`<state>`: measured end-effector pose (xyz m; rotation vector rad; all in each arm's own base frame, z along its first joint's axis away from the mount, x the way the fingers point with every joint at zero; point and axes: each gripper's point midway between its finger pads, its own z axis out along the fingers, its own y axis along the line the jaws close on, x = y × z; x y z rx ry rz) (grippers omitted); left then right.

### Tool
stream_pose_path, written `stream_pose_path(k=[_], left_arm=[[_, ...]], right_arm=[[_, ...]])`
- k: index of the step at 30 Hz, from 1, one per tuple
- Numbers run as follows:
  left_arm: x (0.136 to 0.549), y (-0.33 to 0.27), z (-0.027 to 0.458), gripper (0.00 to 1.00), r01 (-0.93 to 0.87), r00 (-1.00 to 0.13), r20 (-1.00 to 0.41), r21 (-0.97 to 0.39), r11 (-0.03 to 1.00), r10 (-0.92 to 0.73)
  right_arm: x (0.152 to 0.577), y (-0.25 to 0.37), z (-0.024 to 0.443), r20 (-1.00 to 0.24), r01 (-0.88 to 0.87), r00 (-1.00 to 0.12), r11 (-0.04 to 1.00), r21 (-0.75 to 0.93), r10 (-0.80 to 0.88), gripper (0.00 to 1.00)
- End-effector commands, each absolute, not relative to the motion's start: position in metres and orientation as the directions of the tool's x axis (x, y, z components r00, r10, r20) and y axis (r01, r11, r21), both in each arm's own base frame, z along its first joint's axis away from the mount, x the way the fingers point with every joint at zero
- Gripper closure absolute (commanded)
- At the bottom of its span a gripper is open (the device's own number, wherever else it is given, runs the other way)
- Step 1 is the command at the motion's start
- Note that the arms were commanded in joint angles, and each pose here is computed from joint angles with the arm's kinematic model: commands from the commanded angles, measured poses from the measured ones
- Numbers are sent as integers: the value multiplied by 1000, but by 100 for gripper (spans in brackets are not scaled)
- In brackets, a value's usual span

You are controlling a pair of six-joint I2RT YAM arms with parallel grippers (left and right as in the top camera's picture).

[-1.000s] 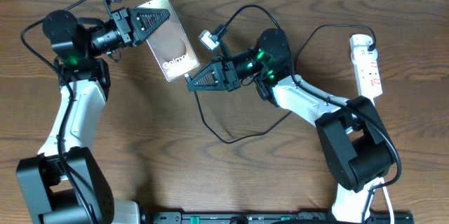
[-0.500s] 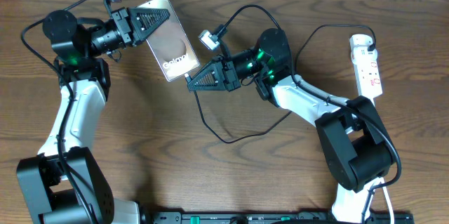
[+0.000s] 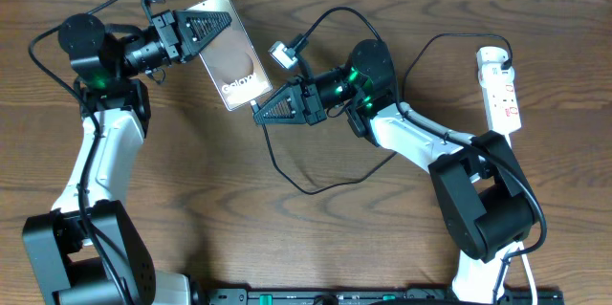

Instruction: Plug charger to phone and switch on socket

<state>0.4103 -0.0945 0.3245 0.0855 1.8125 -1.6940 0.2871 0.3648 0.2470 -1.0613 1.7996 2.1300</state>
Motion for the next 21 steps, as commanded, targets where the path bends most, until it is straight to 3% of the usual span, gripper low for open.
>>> stream_pose_path(k=[1,21], left_arm=[[400,-101,336,93,515,-780,-537,-843,157,-321],[402,-100,336,93,513,-777,-536,-843,161,-332]], right_arm=[[300,370,256,-631,-582,-740,-249,774,-234,99],[296,373,250,-622,-573,-741,-246,782,-254,99]])
